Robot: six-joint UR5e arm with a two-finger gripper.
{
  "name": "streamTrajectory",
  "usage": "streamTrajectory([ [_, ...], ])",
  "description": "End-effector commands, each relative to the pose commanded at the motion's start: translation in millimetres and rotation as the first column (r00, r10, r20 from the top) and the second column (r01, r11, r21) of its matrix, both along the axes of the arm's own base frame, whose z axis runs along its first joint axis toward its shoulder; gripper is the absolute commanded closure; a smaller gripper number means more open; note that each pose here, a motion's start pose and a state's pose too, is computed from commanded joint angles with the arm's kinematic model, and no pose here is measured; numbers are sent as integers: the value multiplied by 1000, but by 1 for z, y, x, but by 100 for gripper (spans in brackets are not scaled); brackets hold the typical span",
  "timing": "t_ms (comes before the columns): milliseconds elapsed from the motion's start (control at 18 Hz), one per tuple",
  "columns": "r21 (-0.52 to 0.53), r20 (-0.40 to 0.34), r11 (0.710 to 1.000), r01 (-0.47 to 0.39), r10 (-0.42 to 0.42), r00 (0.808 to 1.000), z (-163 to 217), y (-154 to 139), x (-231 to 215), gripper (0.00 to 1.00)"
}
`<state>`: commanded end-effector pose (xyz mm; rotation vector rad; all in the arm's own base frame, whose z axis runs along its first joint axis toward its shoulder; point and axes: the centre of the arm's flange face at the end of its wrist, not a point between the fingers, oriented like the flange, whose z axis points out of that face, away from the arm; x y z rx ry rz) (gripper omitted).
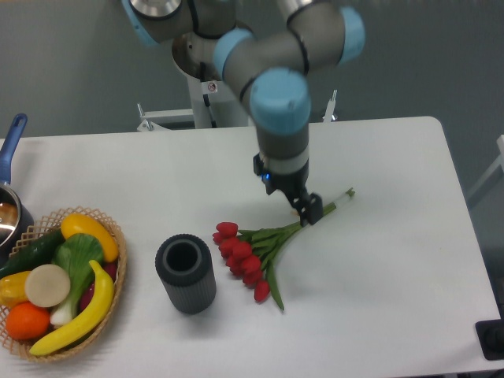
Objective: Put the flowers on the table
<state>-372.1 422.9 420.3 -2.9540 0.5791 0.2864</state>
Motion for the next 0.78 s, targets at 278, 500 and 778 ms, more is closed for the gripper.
streamTrajectory([
  [278, -50, 8, 990, 129, -128, 992, 29, -43, -17, 0],
  [500, -19, 34, 973, 230, -229, 973, 63, -92, -36, 0],
  [778, -36, 64, 960, 279, -276, 959, 85, -120, -54, 0],
])
